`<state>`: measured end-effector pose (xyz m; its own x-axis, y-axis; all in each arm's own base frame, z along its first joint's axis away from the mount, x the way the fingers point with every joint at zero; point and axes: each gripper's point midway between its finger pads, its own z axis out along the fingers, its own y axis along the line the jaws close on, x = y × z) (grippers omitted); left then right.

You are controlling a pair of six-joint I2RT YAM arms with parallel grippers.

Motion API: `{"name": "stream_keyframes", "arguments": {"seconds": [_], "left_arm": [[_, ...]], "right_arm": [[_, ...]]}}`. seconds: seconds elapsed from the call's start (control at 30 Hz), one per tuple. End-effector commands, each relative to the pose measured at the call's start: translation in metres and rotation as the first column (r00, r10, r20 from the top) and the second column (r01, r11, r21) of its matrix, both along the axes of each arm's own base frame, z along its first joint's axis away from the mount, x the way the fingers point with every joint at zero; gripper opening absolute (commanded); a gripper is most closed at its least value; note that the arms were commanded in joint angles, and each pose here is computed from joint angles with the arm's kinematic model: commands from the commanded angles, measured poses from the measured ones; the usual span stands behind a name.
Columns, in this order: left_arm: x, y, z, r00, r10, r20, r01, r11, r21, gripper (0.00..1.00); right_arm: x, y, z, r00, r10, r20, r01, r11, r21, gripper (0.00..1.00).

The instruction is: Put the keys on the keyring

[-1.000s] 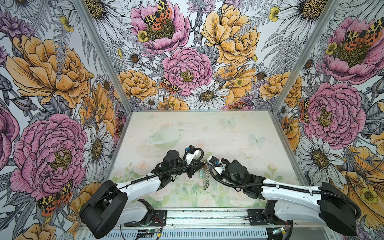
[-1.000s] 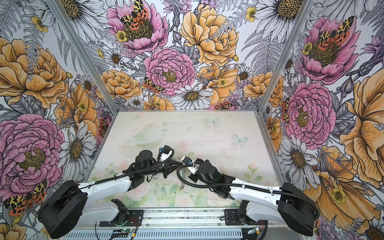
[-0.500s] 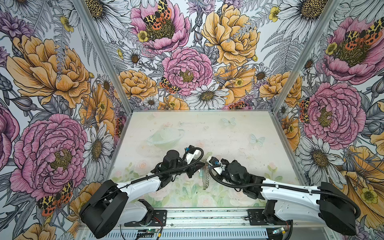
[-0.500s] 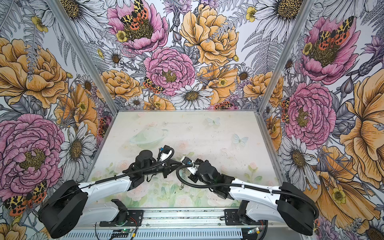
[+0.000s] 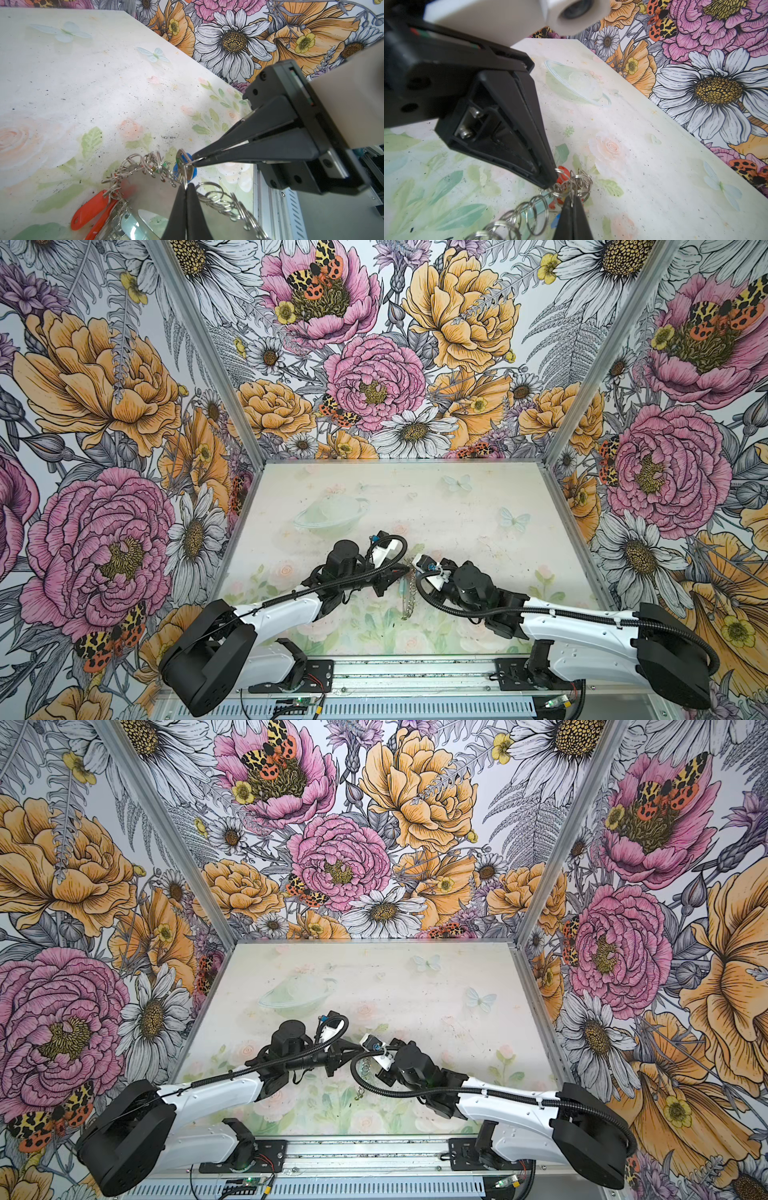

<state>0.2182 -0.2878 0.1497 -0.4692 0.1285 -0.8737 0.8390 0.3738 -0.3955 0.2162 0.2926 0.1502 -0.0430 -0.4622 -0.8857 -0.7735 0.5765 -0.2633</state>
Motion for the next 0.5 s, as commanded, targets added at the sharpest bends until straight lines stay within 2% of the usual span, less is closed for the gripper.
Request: {"name": "stream_keyframes", "arguments": {"seconds": [0.0,0.47], "left_arm": [[0.0102,-0.0075,0.0289,0.998,-0.004,0.061,0.009,0.998,-0.068,0.00],[0.0142,-0.0053,0.0317,0.998,0.027,0.065,-0.021,0.996,-0.089,0.00]], "right_arm": [[-0.0065,0.0105,0.0044,0.999,0.047,0.012,-0.048,0.999,0.004,0.00],[-0.0056,0.0100,0.0027,0.999,0.032,0.027,-0.032,0.999,-0.011,0.00]]}}
